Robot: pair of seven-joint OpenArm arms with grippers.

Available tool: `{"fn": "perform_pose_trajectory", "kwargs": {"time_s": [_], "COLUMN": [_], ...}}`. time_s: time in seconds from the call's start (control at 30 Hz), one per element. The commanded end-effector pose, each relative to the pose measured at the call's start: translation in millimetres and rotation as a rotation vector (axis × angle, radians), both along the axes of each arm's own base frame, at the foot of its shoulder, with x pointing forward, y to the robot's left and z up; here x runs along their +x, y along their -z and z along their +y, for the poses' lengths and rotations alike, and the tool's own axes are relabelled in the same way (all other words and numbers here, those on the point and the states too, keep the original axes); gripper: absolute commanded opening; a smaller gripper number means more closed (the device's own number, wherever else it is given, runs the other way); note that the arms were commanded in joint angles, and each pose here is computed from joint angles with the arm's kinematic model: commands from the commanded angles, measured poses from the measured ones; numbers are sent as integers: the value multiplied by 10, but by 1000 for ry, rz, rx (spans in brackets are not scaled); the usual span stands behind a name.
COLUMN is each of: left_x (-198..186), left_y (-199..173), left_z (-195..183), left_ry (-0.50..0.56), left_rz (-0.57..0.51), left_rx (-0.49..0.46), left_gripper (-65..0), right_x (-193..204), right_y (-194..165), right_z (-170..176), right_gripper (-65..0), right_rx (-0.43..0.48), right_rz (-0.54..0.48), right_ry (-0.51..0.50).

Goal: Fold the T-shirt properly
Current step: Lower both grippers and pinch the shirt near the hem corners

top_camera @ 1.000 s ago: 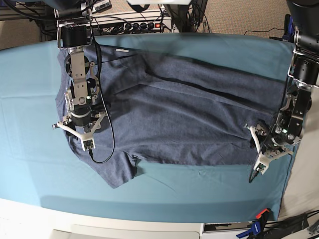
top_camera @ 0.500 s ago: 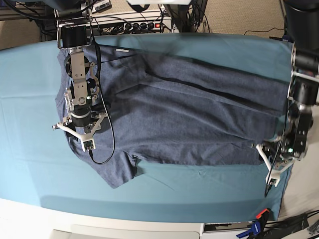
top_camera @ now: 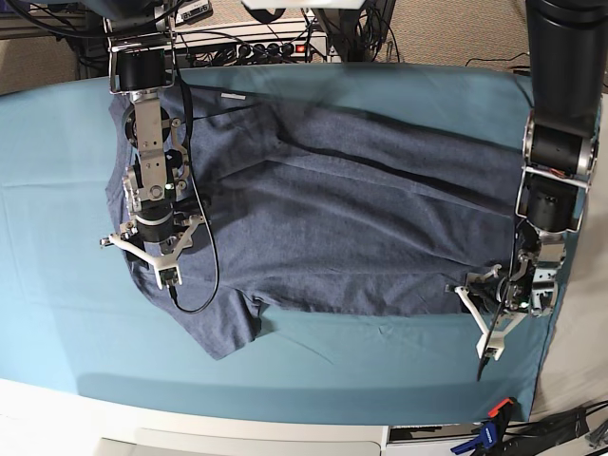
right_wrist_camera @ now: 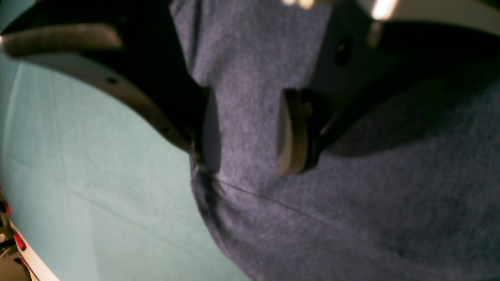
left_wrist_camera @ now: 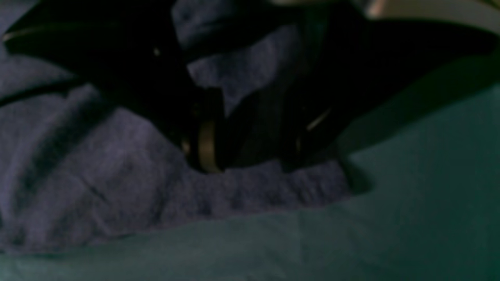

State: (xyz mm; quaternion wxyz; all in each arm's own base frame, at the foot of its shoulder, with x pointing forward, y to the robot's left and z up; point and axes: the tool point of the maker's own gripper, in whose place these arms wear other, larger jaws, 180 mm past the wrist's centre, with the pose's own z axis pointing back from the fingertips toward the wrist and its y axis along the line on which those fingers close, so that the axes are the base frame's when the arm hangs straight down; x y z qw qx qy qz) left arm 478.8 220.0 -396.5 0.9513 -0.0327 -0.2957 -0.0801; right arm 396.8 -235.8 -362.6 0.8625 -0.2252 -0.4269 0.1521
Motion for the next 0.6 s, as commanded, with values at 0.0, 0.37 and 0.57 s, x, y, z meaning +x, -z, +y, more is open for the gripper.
{"fn": "perform_pose_trajectory", "kwargs": {"time_s": [0.0,0.37,0.57], "left_x": [184,212,209], "left_y": [-248,-287,-358], "left_z": [59,316,500], "left_ry": [-3,-21,-69], "left_rz": [-66,-95,-105], "left_rx": [9,120,106], "left_gripper": [-395,-394,-370], "right_x": [108,89,24], "right_y": [-187,-165,-90], "right_z": [-48,-58,-49], "right_gripper": [-400,-400,-400], "right_rx": [-22,-23,-22], "right_rz": [-55,-44,-30], "right_ry": [-2,4,-1]}}
